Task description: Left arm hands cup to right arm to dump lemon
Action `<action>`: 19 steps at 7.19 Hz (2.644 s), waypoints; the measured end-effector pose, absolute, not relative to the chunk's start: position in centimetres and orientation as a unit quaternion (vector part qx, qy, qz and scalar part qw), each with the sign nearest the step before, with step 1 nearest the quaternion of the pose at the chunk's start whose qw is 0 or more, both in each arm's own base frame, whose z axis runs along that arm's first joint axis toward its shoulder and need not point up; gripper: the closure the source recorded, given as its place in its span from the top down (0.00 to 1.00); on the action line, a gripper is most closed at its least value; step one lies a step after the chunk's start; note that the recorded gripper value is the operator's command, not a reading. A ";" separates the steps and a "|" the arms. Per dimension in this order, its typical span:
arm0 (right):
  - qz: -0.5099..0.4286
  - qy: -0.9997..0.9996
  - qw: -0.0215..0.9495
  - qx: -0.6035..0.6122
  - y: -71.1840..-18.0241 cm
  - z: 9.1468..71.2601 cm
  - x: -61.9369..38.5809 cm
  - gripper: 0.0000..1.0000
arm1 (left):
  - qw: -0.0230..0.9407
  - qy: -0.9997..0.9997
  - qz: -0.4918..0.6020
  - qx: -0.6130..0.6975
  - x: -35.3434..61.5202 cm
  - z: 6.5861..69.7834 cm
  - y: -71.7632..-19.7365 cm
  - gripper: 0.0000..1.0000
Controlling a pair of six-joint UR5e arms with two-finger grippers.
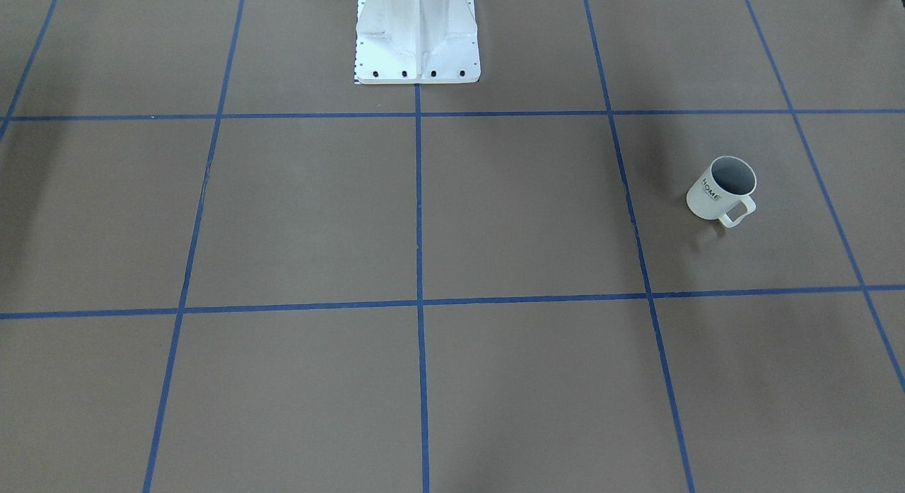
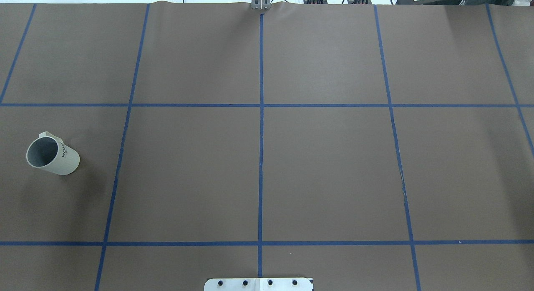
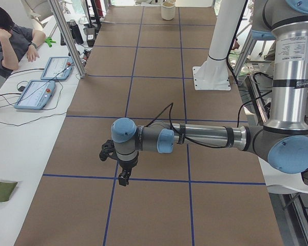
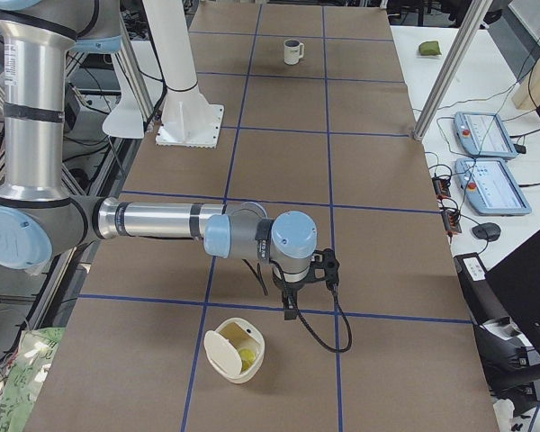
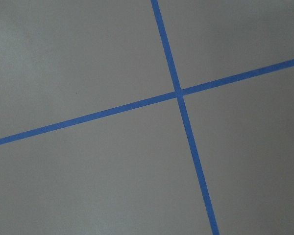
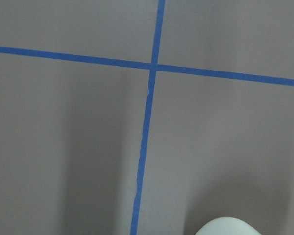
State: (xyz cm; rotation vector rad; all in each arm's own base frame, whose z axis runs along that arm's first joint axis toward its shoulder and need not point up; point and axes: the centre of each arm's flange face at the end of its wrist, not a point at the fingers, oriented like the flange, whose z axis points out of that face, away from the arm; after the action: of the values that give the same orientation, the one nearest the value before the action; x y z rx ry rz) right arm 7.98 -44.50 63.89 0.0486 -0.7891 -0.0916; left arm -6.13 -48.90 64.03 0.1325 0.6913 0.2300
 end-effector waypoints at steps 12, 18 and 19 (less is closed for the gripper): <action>-0.036 -0.385 0.921 0.044 -46.8 61.9 6.5 1.00 | 0.933 0.338 0.110 0.058 -6.1 64.6 -48.7 1.00; 0.025 -0.384 0.923 0.017 -46.6 62.2 6.6 1.00 | 0.934 0.336 0.108 0.055 -6.2 64.9 -48.6 1.00; 0.049 -0.384 0.922 0.007 -46.5 62.2 6.6 1.00 | 0.934 0.336 0.108 0.055 -6.2 64.9 -48.6 1.00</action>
State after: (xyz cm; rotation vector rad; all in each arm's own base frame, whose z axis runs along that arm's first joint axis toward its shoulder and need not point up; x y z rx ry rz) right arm 6.62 -46.53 62.25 0.0151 -0.7880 0.1016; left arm -6.18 -48.64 64.93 0.1115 0.6872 0.2214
